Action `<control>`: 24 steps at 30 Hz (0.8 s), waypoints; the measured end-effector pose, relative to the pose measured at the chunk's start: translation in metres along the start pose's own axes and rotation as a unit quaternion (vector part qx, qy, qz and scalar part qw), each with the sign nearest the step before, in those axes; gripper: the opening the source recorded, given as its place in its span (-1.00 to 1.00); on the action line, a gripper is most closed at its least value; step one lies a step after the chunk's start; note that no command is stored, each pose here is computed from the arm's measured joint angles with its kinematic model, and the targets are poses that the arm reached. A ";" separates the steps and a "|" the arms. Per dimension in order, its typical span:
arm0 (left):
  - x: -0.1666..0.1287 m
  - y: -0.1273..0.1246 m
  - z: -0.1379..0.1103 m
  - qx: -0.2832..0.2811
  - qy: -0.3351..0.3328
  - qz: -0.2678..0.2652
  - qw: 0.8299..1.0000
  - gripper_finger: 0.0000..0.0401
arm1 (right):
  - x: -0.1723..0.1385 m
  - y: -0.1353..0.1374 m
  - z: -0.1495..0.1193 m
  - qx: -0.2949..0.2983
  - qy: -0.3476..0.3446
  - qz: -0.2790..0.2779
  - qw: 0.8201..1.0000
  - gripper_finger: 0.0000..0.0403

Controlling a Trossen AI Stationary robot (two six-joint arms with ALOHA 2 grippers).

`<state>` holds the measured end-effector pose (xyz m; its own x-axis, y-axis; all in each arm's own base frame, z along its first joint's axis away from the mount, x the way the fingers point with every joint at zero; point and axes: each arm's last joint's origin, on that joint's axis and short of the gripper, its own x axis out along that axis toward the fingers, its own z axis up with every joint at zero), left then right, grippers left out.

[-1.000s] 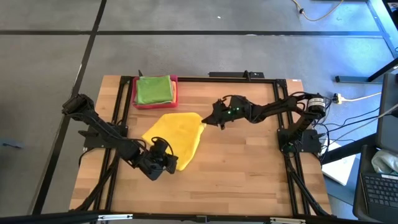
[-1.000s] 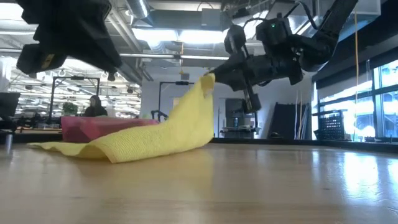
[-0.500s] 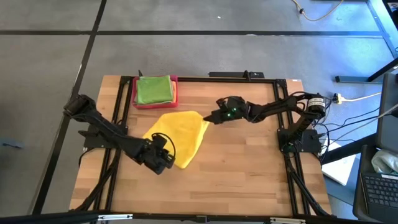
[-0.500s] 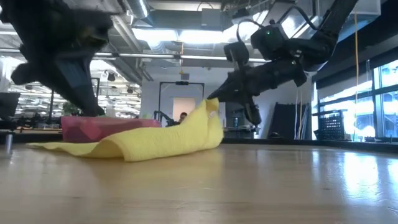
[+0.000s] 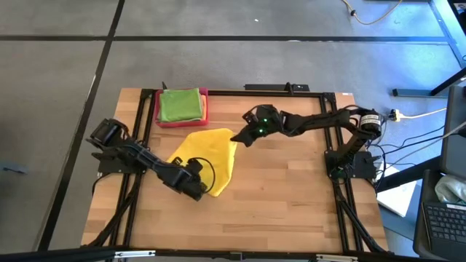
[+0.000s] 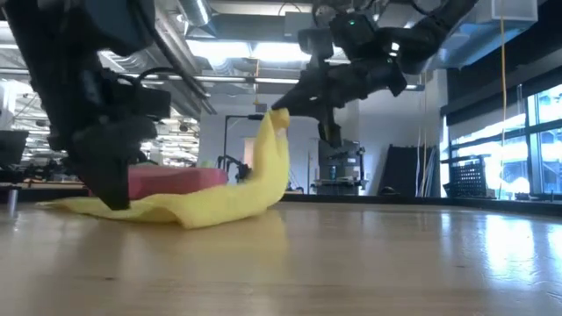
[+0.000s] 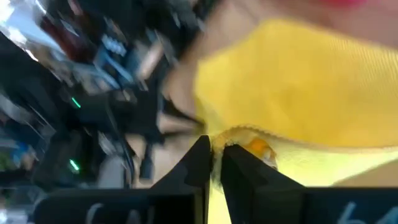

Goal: Fold microfiber towels
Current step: Fold the yellow microfiber towel

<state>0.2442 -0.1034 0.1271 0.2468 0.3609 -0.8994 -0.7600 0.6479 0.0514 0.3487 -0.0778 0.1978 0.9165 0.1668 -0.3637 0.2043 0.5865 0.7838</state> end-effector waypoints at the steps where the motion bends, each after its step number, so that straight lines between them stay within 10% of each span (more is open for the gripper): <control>1: 0.004 0.001 -0.001 0.012 0.008 0.018 1.000 -0.79 | 0.000 0.000 0.000 -0.002 0.021 -0.011 1.000 -0.82; 7: 0.013 0.030 -0.013 0.062 0.061 0.193 0.977 -0.80 | -0.003 0.000 -0.005 -0.030 0.131 -0.091 0.987 -0.90; 13: 0.007 0.065 -0.015 -0.029 0.094 0.343 0.934 -0.80 | -0.008 -0.001 -0.007 -0.046 0.179 -0.123 0.975 -0.95; 24: -0.025 0.048 -0.005 -0.085 0.122 0.257 0.955 -0.80 | -0.011 0.017 0.000 -0.008 0.183 -0.026 0.983 -0.96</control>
<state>0.1986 -0.0849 0.1504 -0.3161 0.4213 -0.8501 -0.8349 0.3019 0.4601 0.3420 -0.0697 0.2150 0.7194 0.4092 -0.5613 0.2392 0.6127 0.7532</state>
